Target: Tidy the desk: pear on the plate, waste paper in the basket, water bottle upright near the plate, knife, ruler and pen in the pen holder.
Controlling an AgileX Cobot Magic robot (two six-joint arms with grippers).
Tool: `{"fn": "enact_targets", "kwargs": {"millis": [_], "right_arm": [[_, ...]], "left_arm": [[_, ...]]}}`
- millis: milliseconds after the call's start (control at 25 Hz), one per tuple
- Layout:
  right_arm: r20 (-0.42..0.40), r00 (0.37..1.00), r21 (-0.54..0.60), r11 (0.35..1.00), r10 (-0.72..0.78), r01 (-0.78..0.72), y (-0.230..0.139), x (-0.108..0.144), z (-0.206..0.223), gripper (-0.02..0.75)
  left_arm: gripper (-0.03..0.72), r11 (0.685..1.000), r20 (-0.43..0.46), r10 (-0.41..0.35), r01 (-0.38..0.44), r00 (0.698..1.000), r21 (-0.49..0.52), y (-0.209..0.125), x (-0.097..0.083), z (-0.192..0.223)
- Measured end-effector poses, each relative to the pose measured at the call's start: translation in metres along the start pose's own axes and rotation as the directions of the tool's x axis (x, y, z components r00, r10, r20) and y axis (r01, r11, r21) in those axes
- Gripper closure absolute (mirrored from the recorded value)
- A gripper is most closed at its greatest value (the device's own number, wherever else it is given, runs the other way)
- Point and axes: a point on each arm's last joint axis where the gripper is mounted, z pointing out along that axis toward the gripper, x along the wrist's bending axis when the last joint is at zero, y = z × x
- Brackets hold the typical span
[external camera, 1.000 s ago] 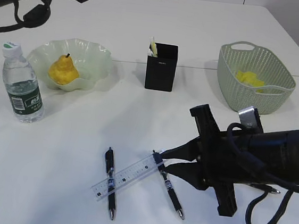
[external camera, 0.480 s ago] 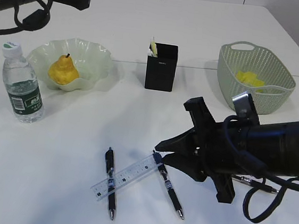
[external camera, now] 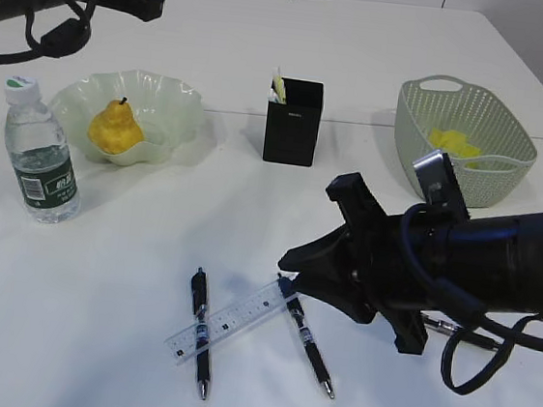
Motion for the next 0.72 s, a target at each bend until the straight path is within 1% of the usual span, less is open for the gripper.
{"fn": "enact_targets", "kwargs": {"millis": [200,400,560,720], "right_arm": [[0.048,0.995,0.017,0.996,-0.091,0.090,-0.001,-0.004,0.000,0.571],[0.098,0.975,0.059,0.980,-0.198,0.193,-0.004,-0.010,0.000,0.571],[0.140,0.941,0.109,0.950,-0.307,0.294,-0.005,-0.012,-0.001,0.571],[0.174,0.893,0.185,0.904,-0.415,0.384,-0.004,-0.006,-0.003,0.571]], "left_arm": [[0.347,1.000,0.000,0.000,0.000,1.000,0.000,0.000,0.000,0.000],[0.347,1.000,0.000,0.000,0.000,1.000,0.000,0.000,0.000,0.000],[0.347,1.000,0.000,0.000,0.000,1.000,0.000,0.000,0.000,0.000],[0.347,1.000,0.000,0.000,0.000,1.000,0.000,0.000,0.000,0.000]]}}
